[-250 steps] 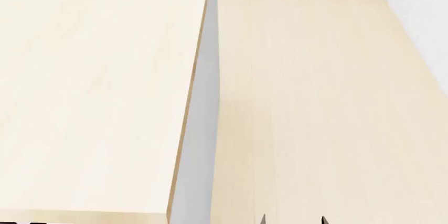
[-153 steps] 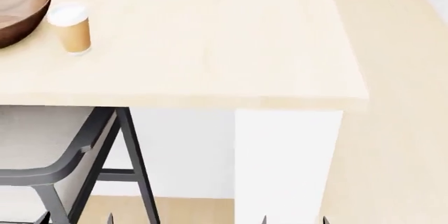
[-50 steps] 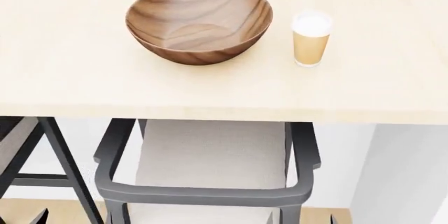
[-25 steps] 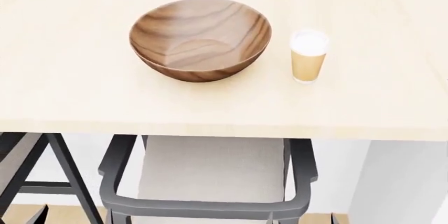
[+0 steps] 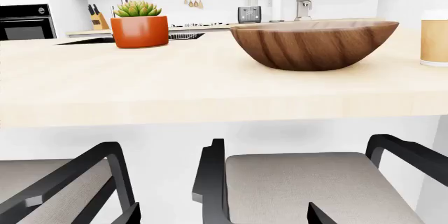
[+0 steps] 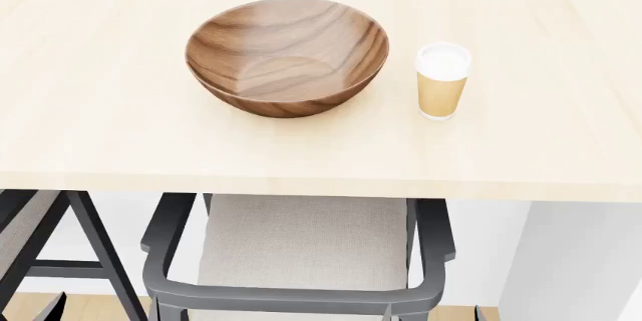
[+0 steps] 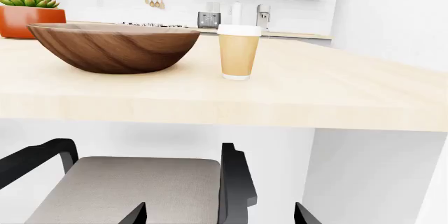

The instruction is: Place the cup inside the bowl on the dining table and move the bowl to any counter.

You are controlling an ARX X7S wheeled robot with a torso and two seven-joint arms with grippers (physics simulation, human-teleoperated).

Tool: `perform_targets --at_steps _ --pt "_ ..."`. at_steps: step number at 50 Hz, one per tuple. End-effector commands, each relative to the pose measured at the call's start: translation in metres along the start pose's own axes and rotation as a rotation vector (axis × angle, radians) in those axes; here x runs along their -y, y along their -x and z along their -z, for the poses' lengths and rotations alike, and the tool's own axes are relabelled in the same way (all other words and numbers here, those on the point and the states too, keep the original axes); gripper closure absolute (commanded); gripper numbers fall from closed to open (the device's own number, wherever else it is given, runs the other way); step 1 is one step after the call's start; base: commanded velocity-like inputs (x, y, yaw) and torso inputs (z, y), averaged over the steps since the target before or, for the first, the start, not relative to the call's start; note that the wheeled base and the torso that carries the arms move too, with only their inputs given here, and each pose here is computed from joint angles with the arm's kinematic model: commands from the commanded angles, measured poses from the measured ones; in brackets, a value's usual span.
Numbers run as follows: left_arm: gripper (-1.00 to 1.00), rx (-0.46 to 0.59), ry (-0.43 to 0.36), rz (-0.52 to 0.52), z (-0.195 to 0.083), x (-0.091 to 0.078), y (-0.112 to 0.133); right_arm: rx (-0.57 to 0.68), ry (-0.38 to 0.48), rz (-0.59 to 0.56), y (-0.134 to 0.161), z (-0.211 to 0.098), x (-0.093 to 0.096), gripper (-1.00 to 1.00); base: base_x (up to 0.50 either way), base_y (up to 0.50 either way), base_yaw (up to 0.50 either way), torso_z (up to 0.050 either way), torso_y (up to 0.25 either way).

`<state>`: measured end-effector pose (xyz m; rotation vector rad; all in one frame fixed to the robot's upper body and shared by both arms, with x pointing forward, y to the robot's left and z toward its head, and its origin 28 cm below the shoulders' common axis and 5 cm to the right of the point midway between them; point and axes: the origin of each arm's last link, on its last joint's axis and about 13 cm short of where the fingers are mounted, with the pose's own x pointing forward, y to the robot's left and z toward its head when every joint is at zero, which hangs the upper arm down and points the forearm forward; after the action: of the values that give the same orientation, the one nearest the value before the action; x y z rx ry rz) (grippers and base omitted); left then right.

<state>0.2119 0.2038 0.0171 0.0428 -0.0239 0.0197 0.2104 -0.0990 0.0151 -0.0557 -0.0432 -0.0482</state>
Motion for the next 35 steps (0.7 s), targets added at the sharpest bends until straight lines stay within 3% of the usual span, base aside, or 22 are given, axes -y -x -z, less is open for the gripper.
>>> perform_targets --at_steps 1,4,5,6,9,11,13,19,21,23,25,30,32,35 --pt "-1.00 0.002 0.010 -0.007 -0.001 0.000 0.000 -0.002 -0.002 -0.001 0.000 0.000 0.000 -1.00 0.00 0.00 0.00 0.000 0.000" --pt "-1.00 -0.015 0.046 -0.010 -0.001 0.000 -0.001 0.008 -0.053 0.012 -0.001 -0.001 0.001 -1.00 0.00 0.00 0.00 0.000 0.000" --pt "-1.00 -0.003 0.116 -0.038 -0.009 -0.001 0.001 0.005 -0.039 0.018 -0.001 -0.004 0.002 -1.00 0.00 0.00 0.00 0.000 0.000" --pt "-1.00 -0.001 0.033 -0.014 -0.019 0.002 0.002 0.005 -0.030 0.017 -0.001 -0.008 0.002 -1.00 0.00 0.00 0.00 0.000 0.000" --pt "-1.00 0.058 0.044 -0.024 -0.046 0.002 -0.002 0.062 -0.079 -0.022 -0.002 -0.029 0.002 -1.00 0.00 0.00 0.00 0.000 0.000" --pt "-1.00 0.080 0.017 -0.008 -0.061 0.002 -0.003 0.100 -0.046 -0.031 -0.004 -0.049 0.005 -1.00 0.00 0.00 0.00 0.000 0.000" --pt "-1.00 0.087 0.010 0.004 -0.077 0.000 -0.004 0.119 -0.081 -0.031 -0.006 -0.075 0.009 -1.00 0.00 0.00 0.00 0.000 0.000" --pt "-1.00 0.102 0.007 0.050 -0.118 -0.004 0.000 0.169 -0.032 -0.063 -0.001 -0.126 0.022 -1.00 0.00 0.00 0.00 0.000 0.000" --pt "-1.00 0.056 -0.003 0.064 -0.124 -0.007 -0.003 0.175 -0.013 -0.055 -0.003 -0.136 0.028 -1.00 0.00 0.00 0.00 0.000 0.000" --pt "-1.00 0.079 -0.022 0.087 -0.134 -0.007 -0.009 0.185 -0.005 -0.042 -0.006 -0.149 0.037 -1.00 0.00 0.00 0.00 0.000 0.000" --pt "-1.00 0.064 0.042 0.139 -0.142 -0.009 -0.011 0.174 -0.016 -0.037 -0.008 -0.158 0.044 -1.00 0.00 0.00 0.00 0.000 0.000" --pt "-1.00 0.093 0.045 0.142 -0.176 -0.025 -0.023 0.177 0.026 -0.063 -0.015 -0.184 0.061 -1.00 0.00 0.00 0.00 0.000 0.000" --pt "-1.00 0.095 0.004 0.128 -0.183 -0.032 -0.028 0.159 0.050 -0.034 -0.018 -0.190 0.067 -1.00 0.00 0.00 0.00 0.000 0.000" --pt "-1.00 0.103 -0.004 0.125 -0.193 -0.038 -0.034 0.138 0.022 -0.045 -0.020 -0.194 0.075 -1.00 0.00 0.00 0.00 0.000 0.000"
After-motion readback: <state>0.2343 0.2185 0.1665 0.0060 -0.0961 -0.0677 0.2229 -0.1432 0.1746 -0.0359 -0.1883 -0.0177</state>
